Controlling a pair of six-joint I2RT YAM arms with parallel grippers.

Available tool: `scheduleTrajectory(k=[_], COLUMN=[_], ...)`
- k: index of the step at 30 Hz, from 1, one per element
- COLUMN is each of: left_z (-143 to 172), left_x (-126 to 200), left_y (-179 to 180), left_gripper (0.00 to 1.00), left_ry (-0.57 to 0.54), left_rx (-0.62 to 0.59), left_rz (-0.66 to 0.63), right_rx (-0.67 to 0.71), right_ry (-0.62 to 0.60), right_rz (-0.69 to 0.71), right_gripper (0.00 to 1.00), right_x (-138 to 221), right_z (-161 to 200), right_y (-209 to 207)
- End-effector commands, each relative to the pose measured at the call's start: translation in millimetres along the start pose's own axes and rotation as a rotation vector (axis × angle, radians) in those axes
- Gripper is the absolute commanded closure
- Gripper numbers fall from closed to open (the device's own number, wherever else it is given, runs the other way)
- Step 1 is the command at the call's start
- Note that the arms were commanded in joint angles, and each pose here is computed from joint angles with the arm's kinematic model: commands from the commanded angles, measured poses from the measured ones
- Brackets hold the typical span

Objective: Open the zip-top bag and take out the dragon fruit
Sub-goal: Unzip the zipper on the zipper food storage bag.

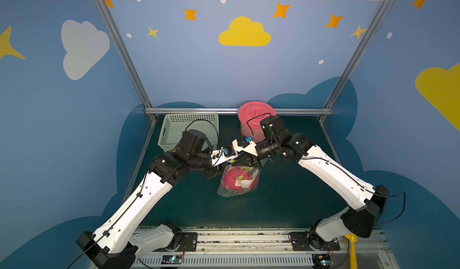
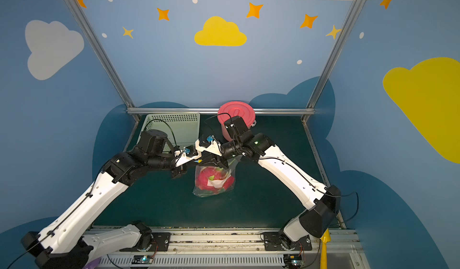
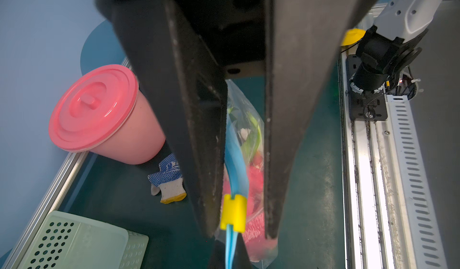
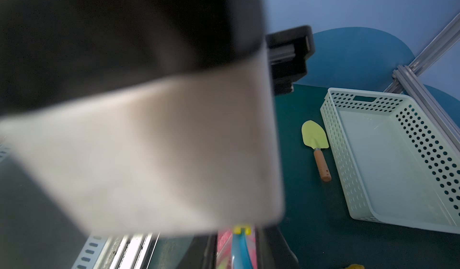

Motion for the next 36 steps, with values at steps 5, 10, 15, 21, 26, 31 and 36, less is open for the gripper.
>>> scheduleTrajectory(k=[5, 10, 15, 21, 26, 31, 36], left_z=[-16, -16, -15, -13, -11, -10, -7], left_x=[4, 4, 3, 5, 6, 6, 6], left_y=[3, 3, 4, 6, 10, 14, 18], left_gripper=[0.97, 0.96, 0.97, 0.97, 0.97, 0.96, 0.97], left_ry=[-0.078, -0.076, -0.073, -0.067, -0.068, -0.066, -0.057], left_rx=[-0.03, -0.03, -0.029, -0.019, -0.012, -0.011, -0.013], left_rz=[-0.021, -0.021, -0.025, -0.036, -0.056, -0.077, -0.1], right_rx=[-0.053, -0.054, -0.036, 0.034, 0.029, 0.005, -0.018], right_ry=[0.022, 0.043, 0.066, 0.199, 0.252, 0.286, 0.32], right_rz=[-0.024, -0.024, -0.006, 0.045, 0.063, 0.087, 0.146], right_gripper=[0.84, 0.93, 0.98, 0.98, 0.98, 0.97, 0.97], right_x=[-6, -5, -3, 8, 25, 38, 57], right_z=[-2, 1, 4, 19, 26, 32, 40], right_y=[8, 11, 11, 13, 18, 23, 24])
Point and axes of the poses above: each gripper's point midway between its finger pads, its own x axis back along the fingers, its own y axis along the line the jaws close on, z = x × y, the point moved 4 cm from there along x, back along the fingers, and after that the axes turned 13 degrees about x, right-handed, at the moved point
